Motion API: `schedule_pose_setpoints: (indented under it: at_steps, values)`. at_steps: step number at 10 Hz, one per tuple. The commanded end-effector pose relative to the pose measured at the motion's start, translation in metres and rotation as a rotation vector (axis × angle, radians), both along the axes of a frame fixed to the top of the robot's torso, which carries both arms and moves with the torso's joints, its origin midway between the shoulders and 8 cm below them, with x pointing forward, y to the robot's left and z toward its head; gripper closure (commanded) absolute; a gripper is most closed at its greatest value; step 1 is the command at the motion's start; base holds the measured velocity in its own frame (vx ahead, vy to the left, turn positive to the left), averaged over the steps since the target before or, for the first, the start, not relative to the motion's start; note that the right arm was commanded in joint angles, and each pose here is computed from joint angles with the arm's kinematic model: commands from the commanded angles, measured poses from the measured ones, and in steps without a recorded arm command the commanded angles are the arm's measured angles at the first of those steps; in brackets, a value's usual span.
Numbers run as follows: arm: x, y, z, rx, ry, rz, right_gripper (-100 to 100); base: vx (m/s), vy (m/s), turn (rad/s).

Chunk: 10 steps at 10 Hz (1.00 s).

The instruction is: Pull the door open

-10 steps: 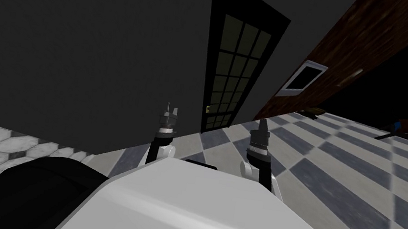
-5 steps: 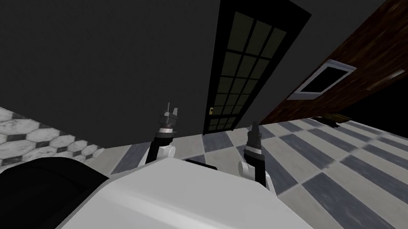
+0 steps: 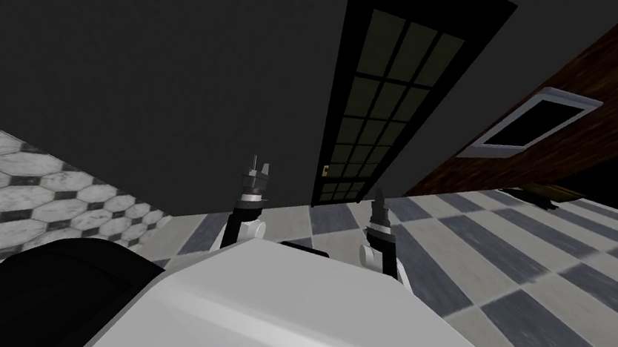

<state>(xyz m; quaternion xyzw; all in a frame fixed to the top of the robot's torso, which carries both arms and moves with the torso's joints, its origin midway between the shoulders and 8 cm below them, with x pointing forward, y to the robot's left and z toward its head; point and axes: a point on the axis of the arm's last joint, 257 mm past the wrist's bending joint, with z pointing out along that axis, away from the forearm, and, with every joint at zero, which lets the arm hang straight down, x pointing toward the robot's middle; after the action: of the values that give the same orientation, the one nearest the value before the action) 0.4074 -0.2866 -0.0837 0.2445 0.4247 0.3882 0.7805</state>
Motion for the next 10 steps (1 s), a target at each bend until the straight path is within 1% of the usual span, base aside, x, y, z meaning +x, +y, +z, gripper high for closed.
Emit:
schedule_pose_setpoints:
  at_steps: [1, 2, 4, 5, 6, 7, 8, 9, 10]
  values:
    - [0.002, 0.000, -0.006, -0.018, 0.011, -0.013, -100, 0.050, -0.013, 0.060]
    - [0.005, -0.003, -0.016, -0.041, 0.030, -0.031, -100, 0.057, -0.008, 0.115]
    - [0.010, -0.008, -0.037, -0.079, 0.065, -0.061, -100, 0.081, -0.015, 0.197]
    - [0.011, -0.008, -0.039, -0.088, 0.069, -0.067, -100, 0.065, -0.021, 0.065]
    - [0.013, -0.011, -0.050, -0.113, 0.089, -0.085, -100, 0.055, -0.025, 0.132]
    - [0.015, -0.013, -0.058, -0.134, 0.103, -0.100, -100, 0.076, -0.031, 0.204]
    - [0.017, -0.016, -0.070, -0.151, 0.122, -0.114, -100, 0.094, -0.024, 0.225]
    - [0.017, -0.017, -0.073, -0.163, 0.131, -0.121, -100, 0.072, -0.021, 0.064]
    - [0.019, -0.020, -0.085, -0.189, 0.152, -0.139, -100, 0.063, -0.014, 0.109]
